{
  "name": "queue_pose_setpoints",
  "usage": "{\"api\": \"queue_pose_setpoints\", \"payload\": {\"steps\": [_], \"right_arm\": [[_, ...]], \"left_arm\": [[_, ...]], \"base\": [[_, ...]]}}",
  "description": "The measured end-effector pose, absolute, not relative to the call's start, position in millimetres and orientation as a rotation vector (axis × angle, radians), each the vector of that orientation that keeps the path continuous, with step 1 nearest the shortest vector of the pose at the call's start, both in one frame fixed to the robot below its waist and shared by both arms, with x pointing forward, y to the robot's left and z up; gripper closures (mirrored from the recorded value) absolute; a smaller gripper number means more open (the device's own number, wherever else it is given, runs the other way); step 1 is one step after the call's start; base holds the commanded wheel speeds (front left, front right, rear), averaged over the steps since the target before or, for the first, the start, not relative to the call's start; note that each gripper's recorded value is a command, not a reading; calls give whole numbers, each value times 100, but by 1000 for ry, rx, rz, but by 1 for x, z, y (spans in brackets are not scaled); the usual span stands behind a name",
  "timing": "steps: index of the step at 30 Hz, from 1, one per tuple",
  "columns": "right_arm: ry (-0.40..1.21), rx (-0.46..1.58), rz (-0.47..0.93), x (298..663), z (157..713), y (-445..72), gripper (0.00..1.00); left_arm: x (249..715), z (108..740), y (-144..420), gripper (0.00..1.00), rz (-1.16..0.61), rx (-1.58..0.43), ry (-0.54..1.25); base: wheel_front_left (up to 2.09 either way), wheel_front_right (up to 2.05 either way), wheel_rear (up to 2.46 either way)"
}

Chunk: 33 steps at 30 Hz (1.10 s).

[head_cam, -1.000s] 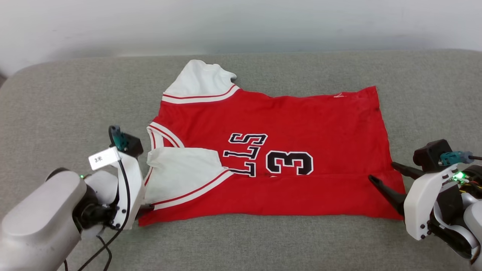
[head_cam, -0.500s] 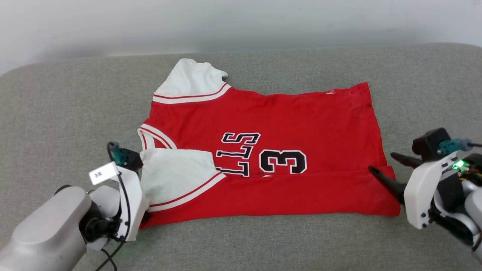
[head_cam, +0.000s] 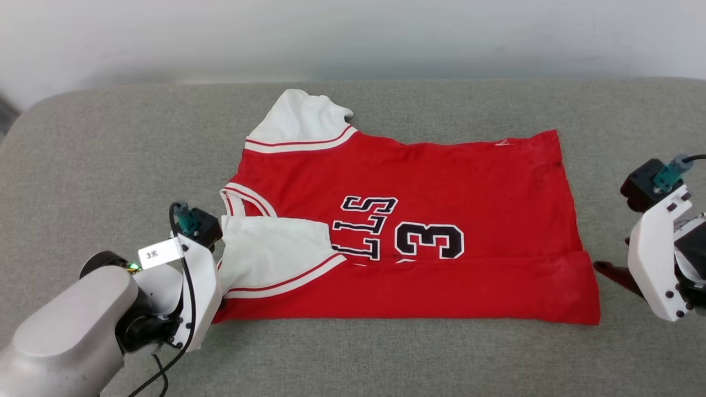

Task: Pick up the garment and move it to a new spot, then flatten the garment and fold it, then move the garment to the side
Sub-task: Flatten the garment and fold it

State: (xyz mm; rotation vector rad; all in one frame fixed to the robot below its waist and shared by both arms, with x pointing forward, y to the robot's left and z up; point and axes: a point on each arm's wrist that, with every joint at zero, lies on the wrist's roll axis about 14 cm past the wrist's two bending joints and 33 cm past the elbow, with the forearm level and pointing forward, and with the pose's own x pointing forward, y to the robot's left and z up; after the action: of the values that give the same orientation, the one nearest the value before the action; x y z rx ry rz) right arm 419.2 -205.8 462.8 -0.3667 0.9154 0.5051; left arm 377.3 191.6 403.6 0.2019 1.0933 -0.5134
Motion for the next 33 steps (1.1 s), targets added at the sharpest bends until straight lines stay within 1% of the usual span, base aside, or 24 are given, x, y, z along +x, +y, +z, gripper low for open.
{"api": "queue_pose_setpoints", "payload": {"steps": [3,11,15,20,21,22,28,33], "right_arm": [[1008,-380,504,414,445,-208,0],[1153,-278,499,408,383,-193,0],[1187,-222,488,404,361,-189,0],[1177,-221,487,402,353,-188,0],[1163,-215,487,402,354,-188,57],[1147,-208,486,403,356,-187,100],[1024,-193,524,403,379,-175,100],[940,-203,526,395,407,-186,100]], "left_arm": [[381,405,189,100,-528,208,1081],[388,397,185,100,-546,218,1080],[390,392,185,100,-545,213,1084],[390,389,185,100,-546,214,1087],[389,389,185,100,-545,213,1085],[388,389,185,100,-545,210,1085],[377,397,186,100,-536,187,1059],[363,411,188,100,-537,180,1025]], "base": [[0,0,0],[0,0,0],[0,0,0],[0,0,0],[0,0,0],[0,0,0],[0,0,0],[0,0,0]]}}
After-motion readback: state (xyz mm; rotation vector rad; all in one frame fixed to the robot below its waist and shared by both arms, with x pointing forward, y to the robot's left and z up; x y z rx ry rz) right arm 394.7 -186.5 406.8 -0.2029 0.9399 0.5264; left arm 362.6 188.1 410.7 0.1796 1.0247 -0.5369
